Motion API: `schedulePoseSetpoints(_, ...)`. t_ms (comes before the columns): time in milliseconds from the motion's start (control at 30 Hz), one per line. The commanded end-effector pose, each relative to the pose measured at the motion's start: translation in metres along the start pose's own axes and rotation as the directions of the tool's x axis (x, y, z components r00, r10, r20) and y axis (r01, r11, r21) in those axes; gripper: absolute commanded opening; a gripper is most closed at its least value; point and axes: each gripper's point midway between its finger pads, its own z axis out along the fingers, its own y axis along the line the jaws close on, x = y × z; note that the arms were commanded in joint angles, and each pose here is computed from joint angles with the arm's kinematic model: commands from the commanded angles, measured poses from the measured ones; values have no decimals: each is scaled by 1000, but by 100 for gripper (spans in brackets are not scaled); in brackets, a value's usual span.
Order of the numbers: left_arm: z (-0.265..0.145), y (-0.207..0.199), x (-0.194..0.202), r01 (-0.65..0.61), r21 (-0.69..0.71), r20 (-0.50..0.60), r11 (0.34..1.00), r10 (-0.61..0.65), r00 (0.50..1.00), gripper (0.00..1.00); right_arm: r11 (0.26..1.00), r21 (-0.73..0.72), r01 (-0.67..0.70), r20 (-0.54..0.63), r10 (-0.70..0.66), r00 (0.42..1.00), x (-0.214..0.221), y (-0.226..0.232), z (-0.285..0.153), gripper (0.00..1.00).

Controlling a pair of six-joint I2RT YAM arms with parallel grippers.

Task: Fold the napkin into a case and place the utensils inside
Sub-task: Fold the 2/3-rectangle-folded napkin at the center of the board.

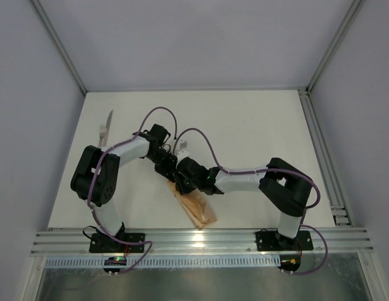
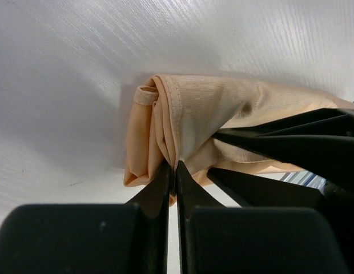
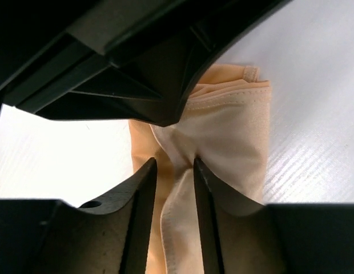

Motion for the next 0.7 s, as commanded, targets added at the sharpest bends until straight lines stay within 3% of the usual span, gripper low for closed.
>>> schedulePoseSetpoints(0, -1, 1, 5, -39, -17, -10, 999, 38, 999, 0, 998, -14, 64, 57, -63, 996, -30, 10, -33, 41)
schedulePoseSetpoints(133, -3, 1, 2, -55, -24, 1, 998, 55, 998, 0, 997, -16, 75, 54, -74, 996, -29, 9, -68, 48)
schedulePoseSetpoints(500, -5, -1, 1, -63, -14, 7, 998, 63, 998, 0, 1000, -26, 16, -123, -19, 992, 60, 12, -103, 48)
schedulePoseSetpoints(667, -6, -2, 3, -68, -14, 7, 998, 68, 998, 0, 1000, 13, -7, -126, 8, 992, 72, 7, -114, 47)
